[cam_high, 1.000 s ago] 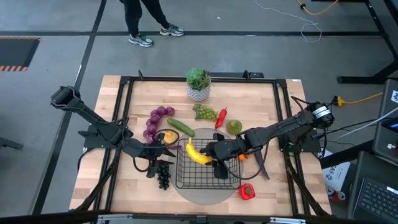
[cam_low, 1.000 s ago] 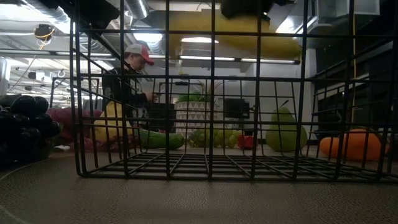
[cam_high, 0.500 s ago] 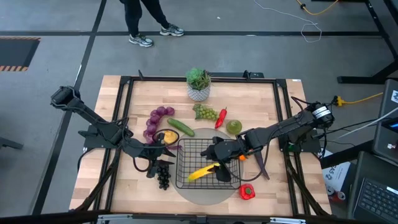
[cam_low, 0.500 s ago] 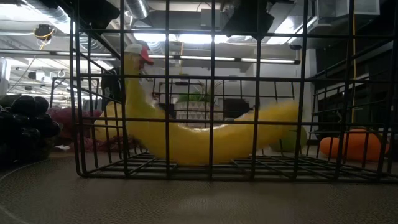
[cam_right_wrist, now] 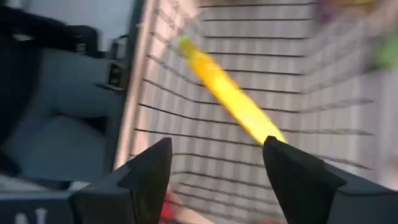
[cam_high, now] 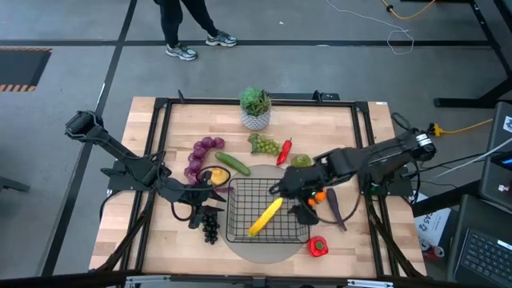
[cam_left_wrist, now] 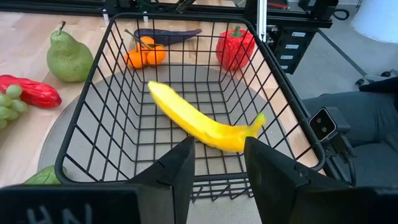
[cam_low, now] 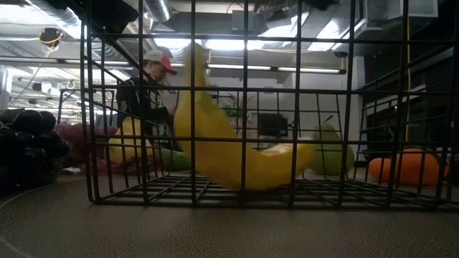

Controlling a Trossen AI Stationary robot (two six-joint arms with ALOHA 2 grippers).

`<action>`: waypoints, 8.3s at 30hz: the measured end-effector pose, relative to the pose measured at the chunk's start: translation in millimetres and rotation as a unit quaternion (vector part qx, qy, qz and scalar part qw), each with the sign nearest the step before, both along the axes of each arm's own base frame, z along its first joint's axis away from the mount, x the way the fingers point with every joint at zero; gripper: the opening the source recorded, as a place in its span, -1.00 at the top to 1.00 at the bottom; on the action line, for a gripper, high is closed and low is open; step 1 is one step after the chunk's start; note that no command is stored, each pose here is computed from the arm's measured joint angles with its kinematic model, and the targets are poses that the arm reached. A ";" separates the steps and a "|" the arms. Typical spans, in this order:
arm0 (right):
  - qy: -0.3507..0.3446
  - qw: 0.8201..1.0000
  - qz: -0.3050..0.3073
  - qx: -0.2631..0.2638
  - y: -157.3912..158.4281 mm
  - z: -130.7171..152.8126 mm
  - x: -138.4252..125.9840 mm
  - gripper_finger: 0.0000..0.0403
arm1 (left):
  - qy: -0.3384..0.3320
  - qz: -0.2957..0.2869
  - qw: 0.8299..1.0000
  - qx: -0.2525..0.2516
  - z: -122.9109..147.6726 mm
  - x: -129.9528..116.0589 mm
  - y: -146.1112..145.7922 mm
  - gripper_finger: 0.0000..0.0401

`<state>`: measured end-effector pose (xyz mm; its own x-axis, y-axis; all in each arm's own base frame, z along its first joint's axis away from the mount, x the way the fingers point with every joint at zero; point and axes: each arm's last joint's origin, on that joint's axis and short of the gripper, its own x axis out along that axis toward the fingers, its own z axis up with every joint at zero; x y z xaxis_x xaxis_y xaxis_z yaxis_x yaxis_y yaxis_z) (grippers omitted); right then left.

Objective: Build produce basket
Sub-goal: Put the green pear into the black wire basket, then put the purple eggplant into the black wire basket

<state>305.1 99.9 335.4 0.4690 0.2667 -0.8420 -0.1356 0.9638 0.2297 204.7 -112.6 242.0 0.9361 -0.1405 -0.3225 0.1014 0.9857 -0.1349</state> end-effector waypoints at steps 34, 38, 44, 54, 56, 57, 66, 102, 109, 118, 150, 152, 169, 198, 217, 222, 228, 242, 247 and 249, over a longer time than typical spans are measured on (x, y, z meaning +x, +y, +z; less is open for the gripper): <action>-0.131 0.976 -0.097 -0.142 -20.3 43.2 -18.0 -0.24 | 0.000 0.000 1.000 0.000 0.0 0.0 0.1 0.33; -0.133 0.978 -0.105 -0.122 -19.3 43.9 -17.2 -0.24 | 0.000 0.000 1.000 0.000 0.0 0.0 0.1 0.33; -0.119 0.971 -0.147 -0.146 -22.7 41.5 -20.1 -0.24 | 0.000 0.000 1.000 0.000 0.0 0.0 0.1 0.33; 0.024 0.903 -0.312 -0.295 -57.9 1.9 -44.2 -0.20 | 0.000 0.000 1.000 0.000 0.0 0.0 0.1 0.33; 0.046 0.901 -0.318 -0.292 -62.5 -11.2 -44.1 -0.20 | 0.000 0.000 1.000 0.000 0.0 0.0 0.1 0.33; 0.054 0.900 -0.319 -0.292 -64.7 -17.9 -43.8 -0.20 | 0.000 0.000 1.000 0.000 0.0 0.0 0.1 0.33; 0.102 0.889 -0.336 -0.295 -86.8 -61.7 -44.0 -0.20 | 0.000 0.000 1.000 0.001 -0.1 0.0 0.1 0.33; 0.096 0.942 -0.304 -0.104 -127.7 -46.5 -49.6 -0.20 | 0.001 0.000 1.000 0.001 -0.4 -0.1 0.2 0.33; 0.112 0.935 -0.315 -0.122 -118.8 -56.6 -41.6 -0.20 | 0.001 0.000 1.000 0.001 -0.4 -0.1 0.2 0.33; 0.155 0.939 -0.280 -0.127 -118.5 -75.1 -30.5 -0.20 | 0.001 0.000 1.000 0.001 -0.4 -0.1 0.1 0.33; 0.207 0.937 -0.261 -0.111 -120.8 -101.7 -15.6 0.25 | 0.001 0.000 1.000 0.001 -0.5 0.0 0.1 0.33; 0.212 0.936 -0.258 -0.112 -120.8 -104.5 -14.4 0.28 | 0.001 0.000 1.000 0.001 -0.5 -0.1 0.0 0.33; 0.212 0.929 -0.266 -0.147 -123.0 -108.9 -12.3 0.75 | 0.001 0.000 1.000 0.001 -0.5 -0.1 0.0 0.33; -0.073 0.970 -0.128 -0.192 -42.7 0.7 29.6 1.00 | 0.001 0.000 1.000 0.001 -0.4 0.0 0.1 0.33; -0.164 0.982 0.022 -0.096 9.8 30.2 27.4 0.83 | 0.000 0.000 1.000 0.000 0.0 0.1 0.0 0.33; -0.164 0.983 0.009 -0.086 10.2 29.4 29.2 0.82 | 0.000 0.000 1.000 0.000 0.0 0.1 0.0 0.33; -0.169 0.981 0.022 -0.097 10.3 29.6 29.4 0.82 | 0.000 0.000 1.000 0.000 0.0 0.1 0.0 0.33; -0.125 0.989 -0.052 -0.058 4.6 25.4 27.2 0.81 | 0.000 0.000 1.000 0.000 0.0 0.1 0.0 0.33; -0.133 0.985 -0.040 -0.101 -2.9 25.1 29.0 0.81 | 0.000 0.000 1.000 0.000 0.0 0.1 0.0 0.33; -0.140 0.979 -0.059 -0.137 -7.4 25.3 30.1 0.81 | 0.000 0.000 1.000 0.000 0.0 0.1 0.0 0.33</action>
<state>335.2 92.5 360.7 0.7058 -0.0206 -0.7081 -0.0409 0.9967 -0.0698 204.8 -112.5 242.0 0.9361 -0.1399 -0.3228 0.1011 0.9858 -0.1341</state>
